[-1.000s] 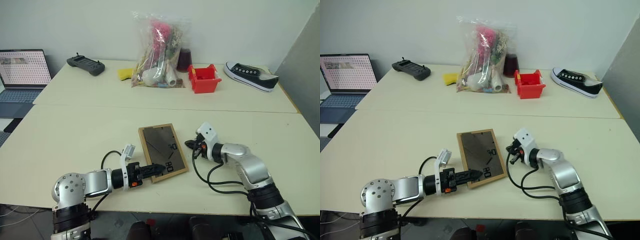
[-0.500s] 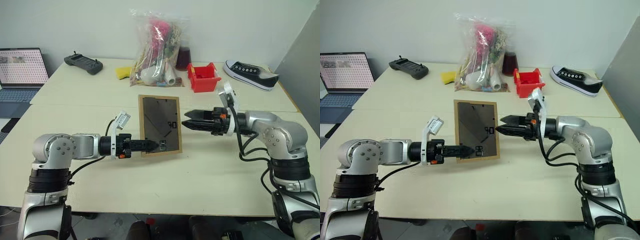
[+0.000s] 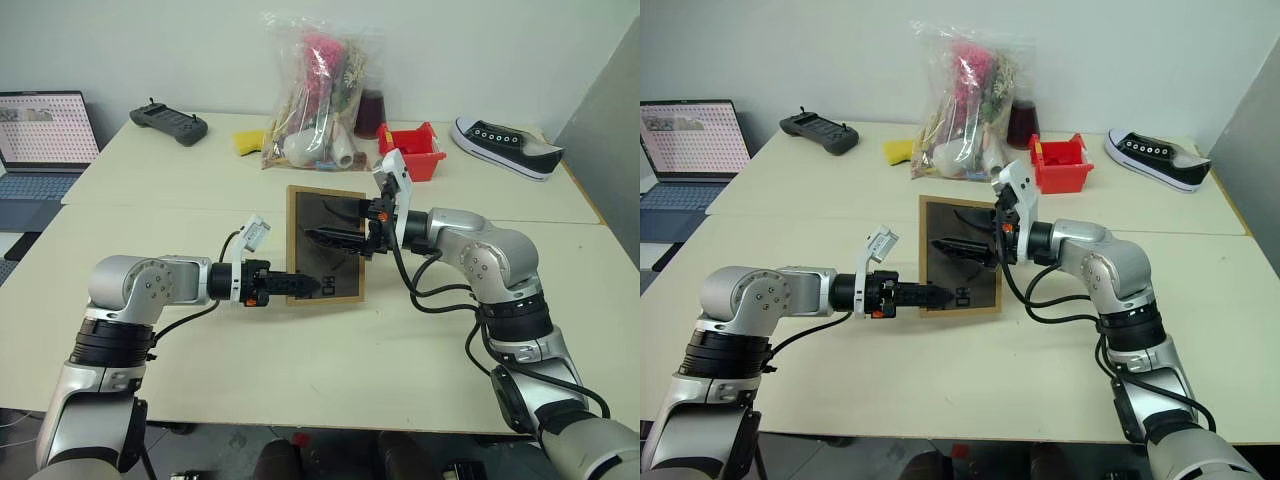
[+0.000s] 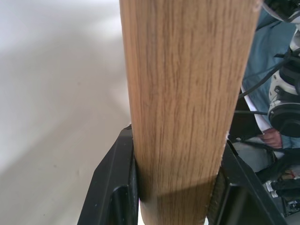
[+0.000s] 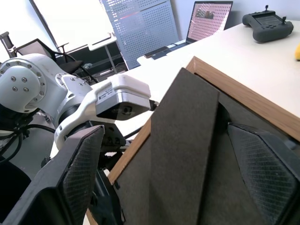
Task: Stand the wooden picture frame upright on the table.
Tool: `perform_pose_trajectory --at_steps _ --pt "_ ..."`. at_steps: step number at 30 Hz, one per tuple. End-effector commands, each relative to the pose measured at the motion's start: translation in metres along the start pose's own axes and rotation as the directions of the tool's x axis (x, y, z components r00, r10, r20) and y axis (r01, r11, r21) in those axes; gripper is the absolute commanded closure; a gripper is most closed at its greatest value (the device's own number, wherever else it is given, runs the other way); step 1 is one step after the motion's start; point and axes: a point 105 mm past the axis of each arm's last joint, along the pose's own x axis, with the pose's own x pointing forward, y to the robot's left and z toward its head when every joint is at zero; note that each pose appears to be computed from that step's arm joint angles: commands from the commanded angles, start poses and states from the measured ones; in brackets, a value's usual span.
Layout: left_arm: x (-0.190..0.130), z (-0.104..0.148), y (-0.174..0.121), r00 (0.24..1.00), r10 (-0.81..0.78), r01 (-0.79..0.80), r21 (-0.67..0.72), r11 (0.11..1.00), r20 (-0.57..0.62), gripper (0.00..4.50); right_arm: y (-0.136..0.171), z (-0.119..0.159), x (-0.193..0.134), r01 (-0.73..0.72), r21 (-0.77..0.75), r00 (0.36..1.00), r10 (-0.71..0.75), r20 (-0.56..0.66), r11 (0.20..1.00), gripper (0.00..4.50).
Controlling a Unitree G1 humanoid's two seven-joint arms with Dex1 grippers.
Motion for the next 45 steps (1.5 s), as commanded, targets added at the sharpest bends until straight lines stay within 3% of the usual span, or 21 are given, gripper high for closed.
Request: perform_pose_trajectory --at_steps 1,5,8,14,16,18,20,22,24,25,27,32,39,42,45 --pt "0.002 0.012 -0.013 0.998 -0.054 0.052 0.074 0.996 0.025 3.22 0.026 0.009 -0.009 -0.130 -0.016 0.991 0.130 0.020 0.991 0.08" --pt "0.002 0.011 -0.013 0.998 -0.062 0.061 0.063 0.996 0.020 3.22 0.043 0.008 -0.028 -0.243 0.047 0.970 0.244 -0.001 0.969 0.08" --pt "0.001 0.010 -0.014 0.998 -0.069 0.068 0.057 0.996 0.015 3.22 0.041 0.007 -0.038 -0.242 0.066 0.970 0.243 -0.016 0.968 0.08" --pt "0.002 0.006 -0.020 0.995 -0.103 0.102 0.036 0.994 0.018 3.22 0.012 -0.005 -0.061 -0.074 -0.019 0.993 0.072 -0.089 0.997 0.08" --pt "0.000 -0.001 -0.026 0.991 -0.131 0.131 0.013 0.991 -0.002 3.22 -0.003 -0.010 -0.083 0.033 -0.110 0.994 -0.044 -0.102 0.993 0.08" --pt "-0.005 -0.006 -0.033 0.985 -0.174 0.174 -0.055 0.983 -0.011 3.22 -0.022 -0.012 -0.115 0.153 -0.454 0.969 -0.222 -0.104 0.878 0.08" --pt "-0.007 -0.006 -0.039 0.978 -0.208 0.206 -0.105 0.973 -0.006 3.22 -0.029 -0.018 -0.128 0.128 -0.727 0.944 -0.307 -0.119 0.675 0.08" --pt "-0.008 -0.005 -0.043 0.973 -0.232 0.230 -0.141 0.963 0.002 3.22 -0.033 -0.024 -0.132 0.072 -0.860 0.936 -0.332 -0.117 0.506 0.08" --pt "-0.006 -0.003 -0.049 0.962 -0.273 0.268 -0.180 0.947 -0.007 3.22 -0.030 -0.022 -0.129 -0.020 -0.993 0.946 -0.320 -0.057 0.119 0.08" --pt "-0.005 -0.004 -0.052 0.958 -0.287 0.279 -0.184 0.942 -0.020 3.22 -0.027 -0.022 -0.126 -0.035 -0.999 0.960 -0.278 -0.029 -0.018 0.08" --pt "-0.003 -0.003 -0.055 0.949 -0.314 0.305 -0.206 0.930 -0.016 3.22 -0.026 -0.021 -0.118 -0.003 -0.988 0.977 -0.213 0.030 -0.152 0.08" --pt "0.000 0.001 -0.062 0.929 -0.371 0.361 -0.246 0.900 0.003 3.22 -0.017 -0.001 -0.095 0.156 -0.936 0.981 -0.058 0.183 -0.315 0.08" --pt "0.007 -0.007 -0.070 0.918 -0.396 0.380 -0.266 0.886 -0.007 3.22 -0.008 -0.005 -0.072 0.191 -0.916 0.982 0.054 0.183 -0.353 0.08" --pt "0.008 -0.010 -0.073 0.915 -0.404 0.387 -0.268 0.882 -0.010 3.22 -0.007 -0.004 -0.069 0.196 -0.912 0.981 0.074 0.182 -0.360 0.60" --pt "0.007 -0.014 -0.074 0.916 -0.400 0.382 -0.276 0.882 -0.011 3.22 -0.005 0.000 -0.071 0.216 -0.903 0.976 0.089 0.197 -0.370 1.40"
